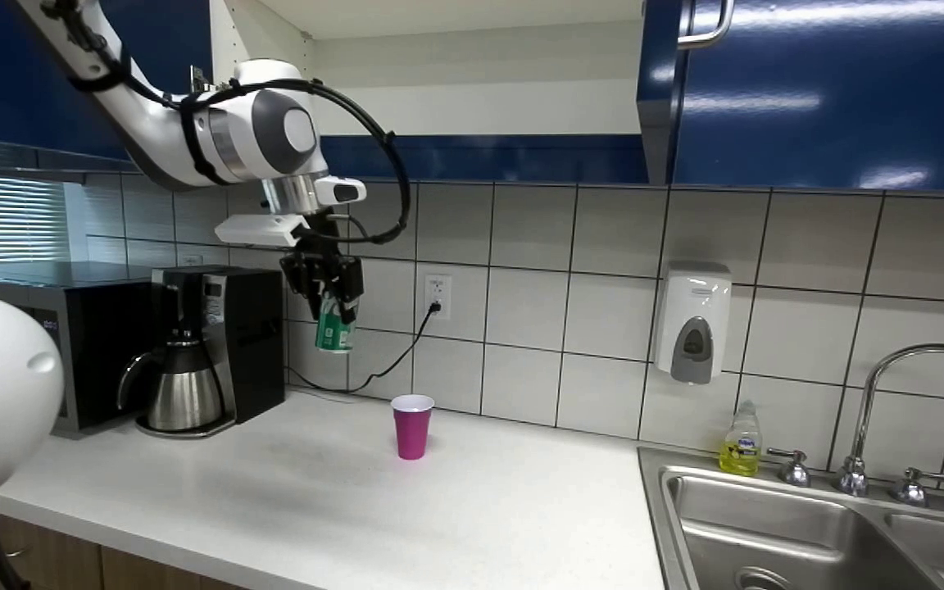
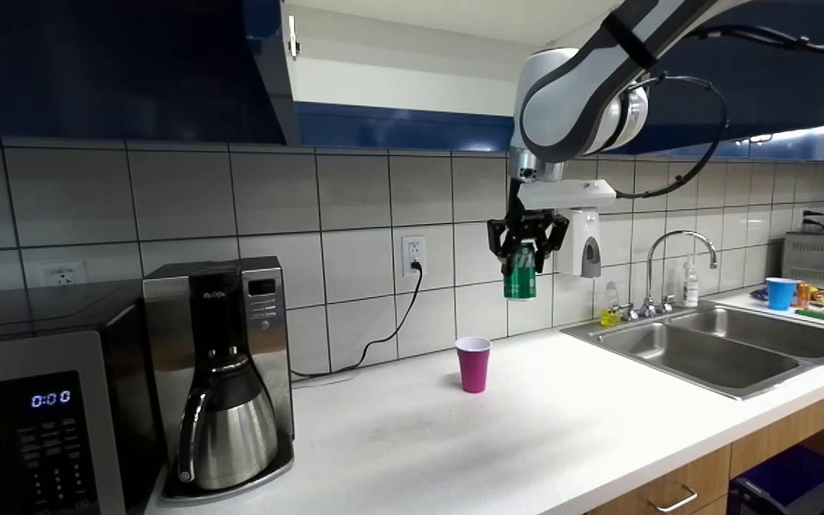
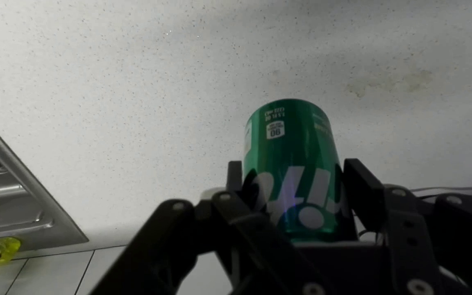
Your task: Pick up the sprite can and place it on the bottom shelf of the cabinet
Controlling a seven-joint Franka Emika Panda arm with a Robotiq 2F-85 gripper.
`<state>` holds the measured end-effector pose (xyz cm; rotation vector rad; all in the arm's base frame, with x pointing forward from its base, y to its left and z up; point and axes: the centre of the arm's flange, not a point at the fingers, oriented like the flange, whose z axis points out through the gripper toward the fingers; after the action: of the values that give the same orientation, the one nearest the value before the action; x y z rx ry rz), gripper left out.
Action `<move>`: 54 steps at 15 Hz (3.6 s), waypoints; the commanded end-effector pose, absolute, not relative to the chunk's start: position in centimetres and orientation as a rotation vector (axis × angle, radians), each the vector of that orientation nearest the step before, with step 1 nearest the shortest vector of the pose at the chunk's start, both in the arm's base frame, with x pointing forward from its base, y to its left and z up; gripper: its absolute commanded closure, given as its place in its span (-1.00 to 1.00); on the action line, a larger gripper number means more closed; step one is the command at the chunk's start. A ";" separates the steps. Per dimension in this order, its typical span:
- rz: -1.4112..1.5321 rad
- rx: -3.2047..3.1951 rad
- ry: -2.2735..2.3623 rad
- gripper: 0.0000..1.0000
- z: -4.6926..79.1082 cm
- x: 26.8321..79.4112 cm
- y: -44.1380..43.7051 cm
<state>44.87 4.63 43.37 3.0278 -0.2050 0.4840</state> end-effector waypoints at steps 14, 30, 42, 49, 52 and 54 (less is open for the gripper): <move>0.587 3.055 -0.174 0.24 59.5 39.9 6.2; 0.728 3.062 -0.165 0.24 72.5 43.0 9.9; 0.806 3.062 -0.175 0.24 78.6 46.6 11.7; 0.798 3.073 -0.210 0.24 80.5 49.2 12.4; 0.801 3.078 -0.222 0.24 81.2 50.2 12.8; 0.801 3.076 -0.233 0.24 81.6 51.0 13.1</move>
<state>49.41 12.18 79.14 3.0916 -0.1830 0.7985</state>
